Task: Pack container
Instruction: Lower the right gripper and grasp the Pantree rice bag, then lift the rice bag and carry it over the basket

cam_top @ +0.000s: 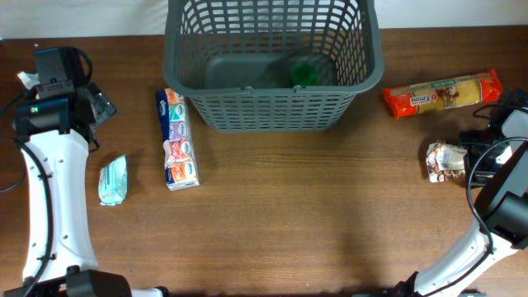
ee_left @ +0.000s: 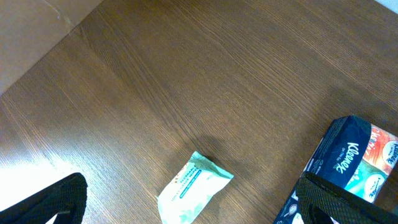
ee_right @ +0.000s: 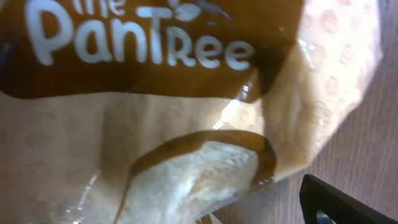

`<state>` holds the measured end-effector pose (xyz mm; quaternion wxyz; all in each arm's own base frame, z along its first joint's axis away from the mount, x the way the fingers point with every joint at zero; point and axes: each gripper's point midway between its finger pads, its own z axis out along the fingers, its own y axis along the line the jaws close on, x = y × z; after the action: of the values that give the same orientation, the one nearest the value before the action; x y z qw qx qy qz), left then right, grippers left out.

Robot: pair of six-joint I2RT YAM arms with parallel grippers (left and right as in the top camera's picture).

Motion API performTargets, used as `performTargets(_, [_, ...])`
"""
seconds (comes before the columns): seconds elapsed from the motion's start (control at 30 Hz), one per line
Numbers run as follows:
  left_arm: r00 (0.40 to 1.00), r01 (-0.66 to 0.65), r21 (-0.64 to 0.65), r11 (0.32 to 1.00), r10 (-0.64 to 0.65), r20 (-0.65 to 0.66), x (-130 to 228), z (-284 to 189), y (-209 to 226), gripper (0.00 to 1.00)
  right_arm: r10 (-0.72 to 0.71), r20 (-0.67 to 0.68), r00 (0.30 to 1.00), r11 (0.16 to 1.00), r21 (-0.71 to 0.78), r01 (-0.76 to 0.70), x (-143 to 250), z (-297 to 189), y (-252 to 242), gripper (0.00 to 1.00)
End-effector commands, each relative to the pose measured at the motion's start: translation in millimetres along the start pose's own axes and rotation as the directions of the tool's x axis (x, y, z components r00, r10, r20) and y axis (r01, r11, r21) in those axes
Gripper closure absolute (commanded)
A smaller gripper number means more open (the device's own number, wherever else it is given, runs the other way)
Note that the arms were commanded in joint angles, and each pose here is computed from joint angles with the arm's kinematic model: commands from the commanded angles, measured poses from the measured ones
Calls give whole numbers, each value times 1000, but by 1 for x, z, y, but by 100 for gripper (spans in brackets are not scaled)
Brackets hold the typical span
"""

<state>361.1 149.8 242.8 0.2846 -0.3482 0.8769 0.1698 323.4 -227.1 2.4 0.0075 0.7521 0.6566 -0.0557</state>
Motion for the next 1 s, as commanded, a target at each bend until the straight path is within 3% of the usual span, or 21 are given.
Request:
performTargets(0.0, [1000,4,8,1000,-4,20,-6,-7,2,0,-24,-31,999,997,74,27,8,17,-13,1])
performTargets(0.03, [1000,4,8,1000,-4,20,-6,-7,2,0,-25,-33,999,996,80,27,9,17,-14,5])
performTargets(0.13, [1000,4,8,1000,-4,20,-6,-7,2,0,-24,-42,999,996,83,28,11,17,-15,49])
performTargets(0.23, [1000,4,8,1000,-4,20,-6,-7,2,0,-22,-70,997,997,71,27,15,17,-13,67])
performTargets(0.33, [1000,4,8,1000,-4,20,-6,-7,2,0,-19,-114,993,998,50,25,23,17,-10,96])
performTargets(0.7, [1000,4,8,1000,-4,20,-6,-7,2,0,-71,-184,980,997,-19,69,33,0,0,96])
performTargets(0.87, [1000,4,8,1000,-4,20,-6,-7,2,0,-284,-81,955,941,-213,262,12,-52,42,96])
performTargets(0.97, [1000,4,8,1000,-4,20,-6,-7,2,1,-452,9,892,813,-407,416,10,-112,79,96])
